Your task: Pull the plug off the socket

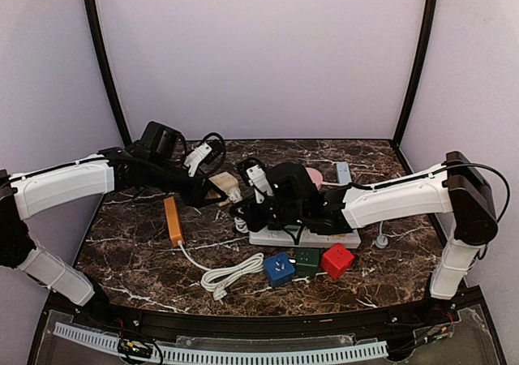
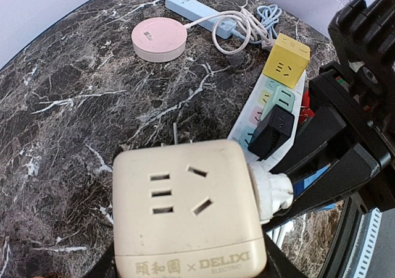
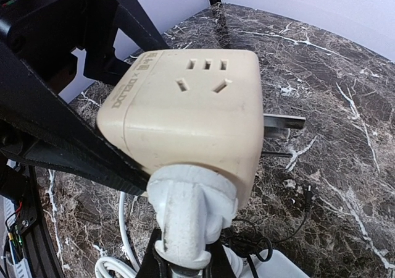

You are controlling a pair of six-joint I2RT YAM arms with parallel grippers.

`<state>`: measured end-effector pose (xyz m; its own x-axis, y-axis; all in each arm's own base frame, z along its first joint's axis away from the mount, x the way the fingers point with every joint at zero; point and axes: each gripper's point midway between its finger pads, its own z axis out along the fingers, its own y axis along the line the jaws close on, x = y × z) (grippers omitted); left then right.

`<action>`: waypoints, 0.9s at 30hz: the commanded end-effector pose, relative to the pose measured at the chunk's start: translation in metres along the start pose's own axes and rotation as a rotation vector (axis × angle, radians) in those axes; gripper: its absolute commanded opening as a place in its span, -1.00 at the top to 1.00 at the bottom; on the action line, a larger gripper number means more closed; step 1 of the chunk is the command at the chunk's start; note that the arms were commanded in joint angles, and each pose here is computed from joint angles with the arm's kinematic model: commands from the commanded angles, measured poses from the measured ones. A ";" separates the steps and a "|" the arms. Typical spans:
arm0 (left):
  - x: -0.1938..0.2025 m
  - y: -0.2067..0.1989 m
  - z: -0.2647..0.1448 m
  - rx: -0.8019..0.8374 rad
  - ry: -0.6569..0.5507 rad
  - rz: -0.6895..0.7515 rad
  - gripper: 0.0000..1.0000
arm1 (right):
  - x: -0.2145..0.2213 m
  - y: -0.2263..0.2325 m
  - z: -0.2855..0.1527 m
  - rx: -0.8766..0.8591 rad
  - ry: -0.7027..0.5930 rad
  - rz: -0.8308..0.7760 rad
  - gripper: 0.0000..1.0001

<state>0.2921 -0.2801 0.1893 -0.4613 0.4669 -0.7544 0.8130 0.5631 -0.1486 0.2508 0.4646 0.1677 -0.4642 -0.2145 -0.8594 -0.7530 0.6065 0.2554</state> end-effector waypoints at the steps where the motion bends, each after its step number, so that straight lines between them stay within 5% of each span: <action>1: 0.015 0.028 -0.009 -0.134 0.063 -0.014 0.99 | -0.049 0.005 -0.022 -0.007 -0.169 0.021 1.00; 17: -0.040 -0.040 -0.044 0.370 -0.205 -0.114 0.99 | 0.010 -0.027 0.013 0.113 -0.026 0.054 1.00; 27: -0.040 -0.034 -0.045 0.366 -0.208 -0.126 0.99 | 0.007 -0.031 0.010 0.120 -0.031 0.065 1.00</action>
<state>0.2863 -0.2757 0.2004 -0.6084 0.2955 -0.7366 0.7635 0.4711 -0.4417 0.2538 0.4749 0.1787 -0.4474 -0.1289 -0.8850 -0.7496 0.5937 0.2925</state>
